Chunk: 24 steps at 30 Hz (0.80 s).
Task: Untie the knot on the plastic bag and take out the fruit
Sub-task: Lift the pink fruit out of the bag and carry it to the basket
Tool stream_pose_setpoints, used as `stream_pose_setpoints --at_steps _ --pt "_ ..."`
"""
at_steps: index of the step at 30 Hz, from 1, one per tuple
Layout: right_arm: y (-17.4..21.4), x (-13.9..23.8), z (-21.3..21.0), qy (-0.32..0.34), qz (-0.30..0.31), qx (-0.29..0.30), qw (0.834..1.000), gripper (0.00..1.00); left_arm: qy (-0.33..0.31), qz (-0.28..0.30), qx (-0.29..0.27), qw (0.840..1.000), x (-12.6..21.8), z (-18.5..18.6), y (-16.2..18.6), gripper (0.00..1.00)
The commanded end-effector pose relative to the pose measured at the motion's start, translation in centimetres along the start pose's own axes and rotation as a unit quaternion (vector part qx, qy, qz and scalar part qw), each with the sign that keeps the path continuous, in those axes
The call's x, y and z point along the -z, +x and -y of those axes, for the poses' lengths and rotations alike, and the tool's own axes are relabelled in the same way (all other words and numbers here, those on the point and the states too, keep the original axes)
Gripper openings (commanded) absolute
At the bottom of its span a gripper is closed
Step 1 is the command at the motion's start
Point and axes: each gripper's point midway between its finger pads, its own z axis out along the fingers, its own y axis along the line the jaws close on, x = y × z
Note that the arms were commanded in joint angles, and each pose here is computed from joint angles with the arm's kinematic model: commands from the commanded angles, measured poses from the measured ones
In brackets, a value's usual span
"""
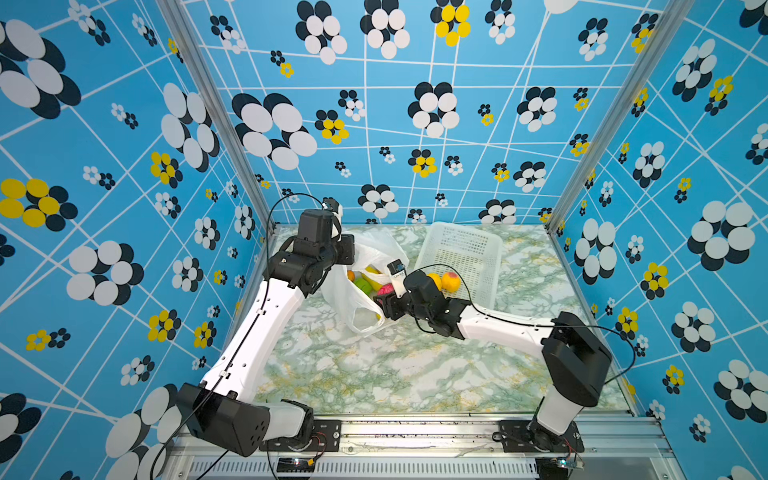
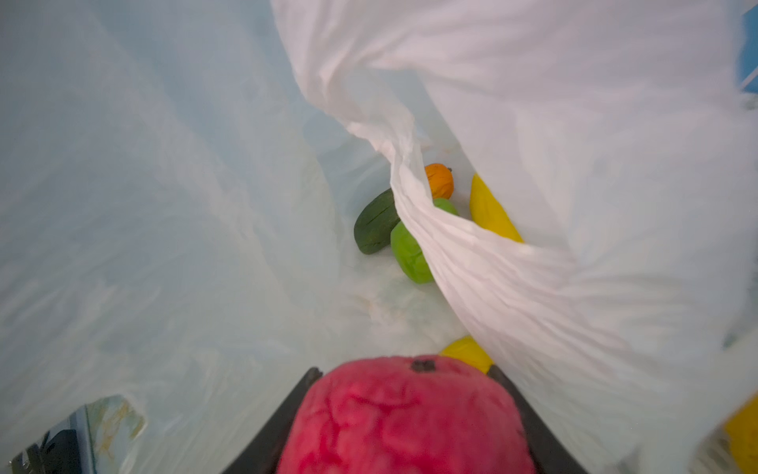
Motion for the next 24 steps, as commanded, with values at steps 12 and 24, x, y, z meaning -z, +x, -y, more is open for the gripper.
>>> stream_pose_setpoints --at_steps 12,24 --pt "-4.2 9.3 13.6 0.219 0.145 -0.008 0.965 0.48 -0.007 0.019 0.005 1.000 1.1 -0.3 -1.3 0.00" --pt "-0.7 4.9 25.9 0.343 0.018 0.016 0.939 0.42 -0.012 0.028 0.003 1.000 1.8 -0.5 -1.6 0.00"
